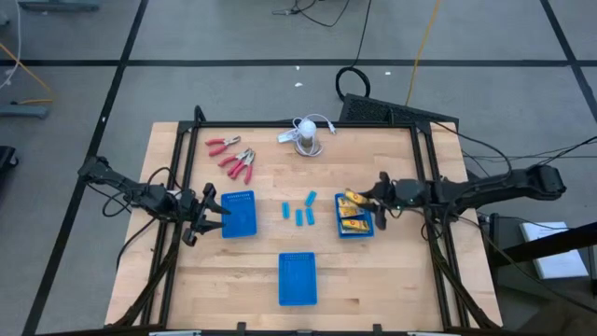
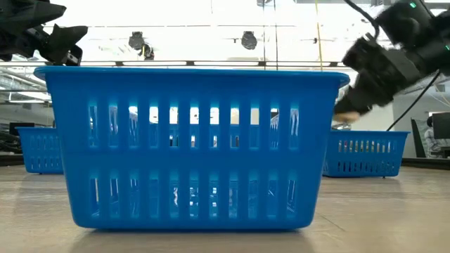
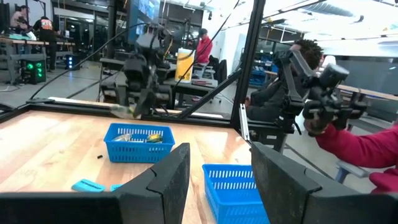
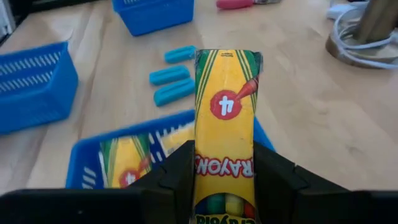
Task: Pick & Place School Supplies
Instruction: Put the yellow crayon box into the top right blue bin
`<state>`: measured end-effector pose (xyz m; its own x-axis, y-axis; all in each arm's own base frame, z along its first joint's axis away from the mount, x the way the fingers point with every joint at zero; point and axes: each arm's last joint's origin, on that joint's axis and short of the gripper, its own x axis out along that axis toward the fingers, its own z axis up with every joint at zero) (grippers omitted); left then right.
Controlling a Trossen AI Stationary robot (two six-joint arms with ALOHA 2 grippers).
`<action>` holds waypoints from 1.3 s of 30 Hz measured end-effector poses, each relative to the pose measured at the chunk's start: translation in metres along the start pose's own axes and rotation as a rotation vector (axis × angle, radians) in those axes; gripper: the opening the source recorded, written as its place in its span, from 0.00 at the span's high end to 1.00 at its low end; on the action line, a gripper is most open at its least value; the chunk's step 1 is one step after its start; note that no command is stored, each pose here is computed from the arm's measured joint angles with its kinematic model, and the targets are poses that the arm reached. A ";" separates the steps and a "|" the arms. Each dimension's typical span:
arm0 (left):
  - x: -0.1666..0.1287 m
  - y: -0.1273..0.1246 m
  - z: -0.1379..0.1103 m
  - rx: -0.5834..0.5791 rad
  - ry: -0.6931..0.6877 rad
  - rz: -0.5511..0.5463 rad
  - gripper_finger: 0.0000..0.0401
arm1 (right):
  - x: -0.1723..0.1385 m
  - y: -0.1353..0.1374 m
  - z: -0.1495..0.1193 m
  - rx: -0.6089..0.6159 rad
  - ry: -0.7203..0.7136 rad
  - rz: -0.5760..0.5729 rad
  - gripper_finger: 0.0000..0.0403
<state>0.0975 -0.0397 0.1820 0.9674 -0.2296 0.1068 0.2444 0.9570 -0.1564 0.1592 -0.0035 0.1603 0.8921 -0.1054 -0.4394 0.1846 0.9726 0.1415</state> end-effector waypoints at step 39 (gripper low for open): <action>0.000 0.000 0.000 0.000 0.000 0.000 0.57 | 0.007 0.018 -0.047 -0.099 -0.046 0.128 0.70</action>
<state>0.0975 -0.0397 0.1821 0.9674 -0.2296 0.1070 0.2444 0.9569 -0.1567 0.1496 0.0232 0.1183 0.9243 0.0131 -0.3815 0.0292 0.9941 0.1048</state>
